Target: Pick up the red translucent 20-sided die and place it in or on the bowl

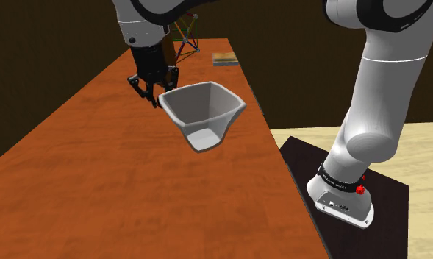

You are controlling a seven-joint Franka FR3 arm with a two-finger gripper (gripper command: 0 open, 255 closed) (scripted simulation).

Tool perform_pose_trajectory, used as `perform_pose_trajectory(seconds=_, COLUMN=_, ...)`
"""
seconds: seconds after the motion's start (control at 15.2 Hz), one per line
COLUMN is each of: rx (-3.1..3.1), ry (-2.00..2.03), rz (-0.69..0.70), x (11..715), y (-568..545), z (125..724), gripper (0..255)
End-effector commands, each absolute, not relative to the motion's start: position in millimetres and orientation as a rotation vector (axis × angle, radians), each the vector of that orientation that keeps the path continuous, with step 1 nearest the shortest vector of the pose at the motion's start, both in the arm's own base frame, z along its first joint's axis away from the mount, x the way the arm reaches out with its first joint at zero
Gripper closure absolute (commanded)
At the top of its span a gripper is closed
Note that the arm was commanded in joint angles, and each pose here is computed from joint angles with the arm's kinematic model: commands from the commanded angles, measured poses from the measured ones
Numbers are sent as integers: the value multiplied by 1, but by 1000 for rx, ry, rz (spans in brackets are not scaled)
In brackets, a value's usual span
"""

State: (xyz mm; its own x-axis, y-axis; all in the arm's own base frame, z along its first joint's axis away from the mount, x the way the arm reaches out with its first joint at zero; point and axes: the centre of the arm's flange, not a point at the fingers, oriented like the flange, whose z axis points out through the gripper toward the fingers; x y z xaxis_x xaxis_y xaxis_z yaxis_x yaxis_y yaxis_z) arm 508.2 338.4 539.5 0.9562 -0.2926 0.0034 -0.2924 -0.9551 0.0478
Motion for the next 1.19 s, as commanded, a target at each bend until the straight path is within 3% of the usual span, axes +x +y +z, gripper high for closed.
perform_pose_trajectory(seconds=0.0, rx=3059, ry=-457, rz=-6, x=508, y=338, z=550, gripper=255)
perform_pose_trajectory(seconds=1.12, rx=3059, ry=-457, rz=-6, x=508, y=338, z=640, gripper=255)
